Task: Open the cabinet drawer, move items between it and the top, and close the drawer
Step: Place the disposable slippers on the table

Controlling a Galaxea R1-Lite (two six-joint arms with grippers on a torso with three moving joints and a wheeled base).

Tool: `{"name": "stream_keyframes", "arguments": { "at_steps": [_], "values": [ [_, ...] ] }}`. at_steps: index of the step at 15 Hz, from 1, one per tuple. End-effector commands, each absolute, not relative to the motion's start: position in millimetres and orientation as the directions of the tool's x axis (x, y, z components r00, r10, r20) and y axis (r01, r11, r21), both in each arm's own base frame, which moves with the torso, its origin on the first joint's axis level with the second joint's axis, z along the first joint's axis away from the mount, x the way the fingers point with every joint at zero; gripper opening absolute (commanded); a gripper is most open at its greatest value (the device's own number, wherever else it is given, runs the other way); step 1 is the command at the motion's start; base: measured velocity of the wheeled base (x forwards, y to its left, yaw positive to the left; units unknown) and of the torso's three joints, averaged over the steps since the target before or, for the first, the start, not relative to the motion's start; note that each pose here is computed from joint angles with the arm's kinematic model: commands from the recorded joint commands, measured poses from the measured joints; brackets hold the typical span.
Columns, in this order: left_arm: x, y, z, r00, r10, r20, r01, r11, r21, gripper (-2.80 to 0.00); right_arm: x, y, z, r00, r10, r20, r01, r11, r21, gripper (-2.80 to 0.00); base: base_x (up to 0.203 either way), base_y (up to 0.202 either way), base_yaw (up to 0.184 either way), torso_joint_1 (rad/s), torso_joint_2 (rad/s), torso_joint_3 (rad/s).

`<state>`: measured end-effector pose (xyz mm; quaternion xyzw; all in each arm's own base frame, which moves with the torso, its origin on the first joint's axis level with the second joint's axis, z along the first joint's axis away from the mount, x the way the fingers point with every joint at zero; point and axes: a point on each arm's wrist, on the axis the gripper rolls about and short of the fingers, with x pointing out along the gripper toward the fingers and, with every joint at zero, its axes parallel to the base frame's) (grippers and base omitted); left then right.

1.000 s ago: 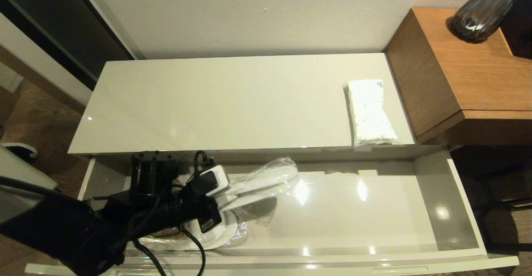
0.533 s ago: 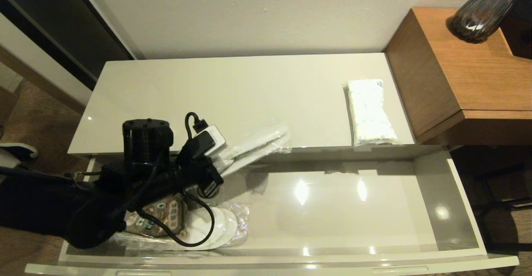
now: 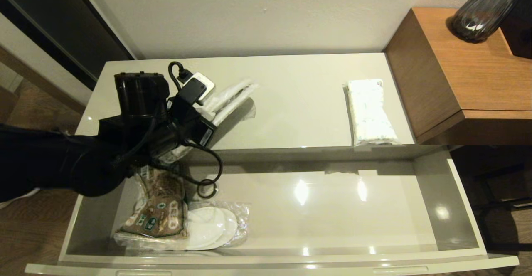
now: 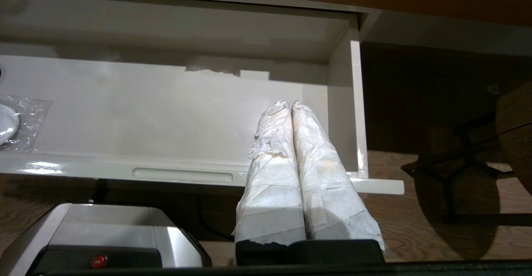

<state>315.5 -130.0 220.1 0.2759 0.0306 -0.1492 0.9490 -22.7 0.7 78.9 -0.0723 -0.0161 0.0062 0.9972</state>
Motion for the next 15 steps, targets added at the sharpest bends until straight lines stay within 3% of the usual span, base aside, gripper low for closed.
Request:
{"name": "stream_keyframes", "arguments": {
  "at_steps": [1,9,15],
  "values": [
    [337.0,-132.4,218.5,0.964,-0.231,-0.135,0.267,0.816,0.513,-2.80,-22.5,0.8,78.6,0.999,0.014,0.029,-0.009,0.989,-0.146,-2.80,0.000,0.000,0.000,0.000,0.00,0.000],
    [397.5,-123.6,207.6,0.975,-0.067,-0.210,0.145,0.914,0.379,-2.80,-22.5,0.8,78.6,0.999,0.015,0.029,-0.011,0.989,-0.146,-2.80,0.000,0.000,0.000,0.000,0.00,0.000],
    [409.2,-119.4,199.3,0.971,-0.056,-0.234,0.139,0.924,0.357,-2.80,-22.5,0.7,78.6,0.999,0.014,0.029,-0.010,0.989,-0.146,-2.80,0.000,0.000,0.000,0.000,0.00,0.000]
  ]
}}
